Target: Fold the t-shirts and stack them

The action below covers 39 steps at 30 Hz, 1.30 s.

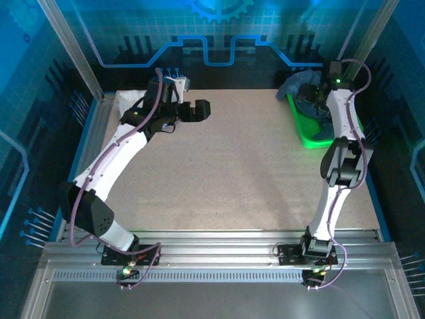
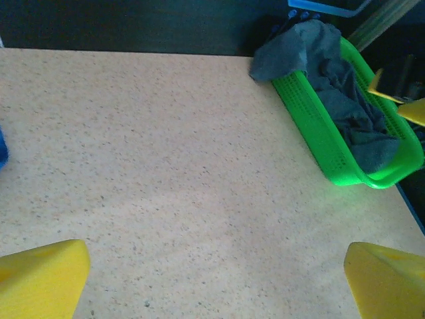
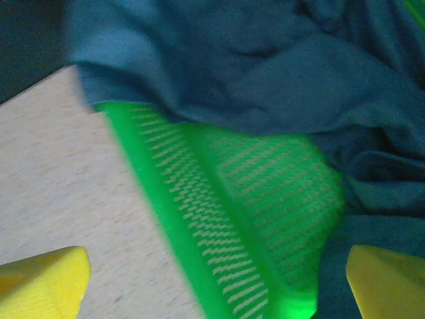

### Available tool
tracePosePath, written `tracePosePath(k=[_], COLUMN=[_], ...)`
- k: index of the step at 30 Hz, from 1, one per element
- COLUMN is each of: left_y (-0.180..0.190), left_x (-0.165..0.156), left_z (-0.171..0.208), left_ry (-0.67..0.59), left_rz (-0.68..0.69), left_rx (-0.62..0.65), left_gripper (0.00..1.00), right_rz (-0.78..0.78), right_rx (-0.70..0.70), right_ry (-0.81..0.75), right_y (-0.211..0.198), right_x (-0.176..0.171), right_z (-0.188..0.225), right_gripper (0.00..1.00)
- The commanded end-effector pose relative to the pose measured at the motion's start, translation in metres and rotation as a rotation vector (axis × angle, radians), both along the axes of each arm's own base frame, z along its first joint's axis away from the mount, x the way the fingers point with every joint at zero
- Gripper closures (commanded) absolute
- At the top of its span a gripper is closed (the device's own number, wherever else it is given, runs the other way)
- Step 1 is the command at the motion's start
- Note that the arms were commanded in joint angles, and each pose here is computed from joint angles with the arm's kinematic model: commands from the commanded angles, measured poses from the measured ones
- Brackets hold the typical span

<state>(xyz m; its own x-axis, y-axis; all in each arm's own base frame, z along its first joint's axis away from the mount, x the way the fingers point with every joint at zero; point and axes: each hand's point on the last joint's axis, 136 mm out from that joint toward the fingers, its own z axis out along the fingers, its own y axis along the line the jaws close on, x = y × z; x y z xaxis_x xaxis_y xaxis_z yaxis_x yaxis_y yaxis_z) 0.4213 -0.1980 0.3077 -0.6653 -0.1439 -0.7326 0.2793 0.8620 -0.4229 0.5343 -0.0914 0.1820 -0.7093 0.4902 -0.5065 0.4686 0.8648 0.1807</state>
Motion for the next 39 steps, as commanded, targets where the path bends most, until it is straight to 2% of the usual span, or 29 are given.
tracePosePath(k=[1,7,16,18,20,23,25,28,32,34,35,39], left_y=[-0.005,-0.001,0.028,0.037,0.044,0.049,0.052,0.054,0.055,0.056,0.056,0.056], left_x=[-0.020,-0.039,-0.045,-0.044,-0.045,-0.049,-0.052,-0.056,-0.055,-0.052,-0.049,-0.038], left_z=[-0.007,-0.022,-0.019,-0.016,-0.011,-0.005,-0.004,-0.002,0.002,0.004,0.006,0.010], left_ry=[0.069,0.117,0.146,0.150,0.147,0.124,0.116,0.106,0.076,0.060,0.052,0.022], left_rz=[-0.037,-0.024,0.091,0.119,0.142,0.152,0.161,0.162,0.163,0.165,0.164,0.162], left_rx=[-0.043,-0.076,-0.067,-0.052,-0.047,-0.044,-0.042,-0.042,-0.043,-0.047,-0.053,-0.069], left_gripper=[0.01,0.01,0.01,0.01,0.01,0.01,0.01,0.01,0.01,0.01,0.01,0.01], right_rz=[-0.139,-0.266,-0.387,-0.407,-0.424,-0.428,-0.438,-0.417,-0.338,-0.291,-0.247,-0.131], right_rx=[0.014,0.014,-0.010,-0.010,-0.011,0.003,0.006,0.021,0.078,0.110,0.130,0.203], right_ry=[0.083,0.134,0.182,0.194,0.201,0.200,0.199,0.121,-0.138,-0.294,-0.400,-0.654], right_y=[-0.035,-0.075,-0.099,-0.101,-0.103,-0.101,-0.101,-0.100,-0.080,-0.064,-0.050,-0.008], right_x=[-0.004,0.011,0.025,0.026,0.026,0.028,0.028,0.040,0.073,0.084,0.089,0.087], right_z=[-0.029,-0.086,-0.146,-0.155,-0.163,-0.170,-0.171,-0.150,-0.074,-0.022,0.018,0.121], right_gripper=[0.00,0.00,0.04,0.11,0.23,0.54,0.72,1.00,1.00,1.00,1.00,1.00])
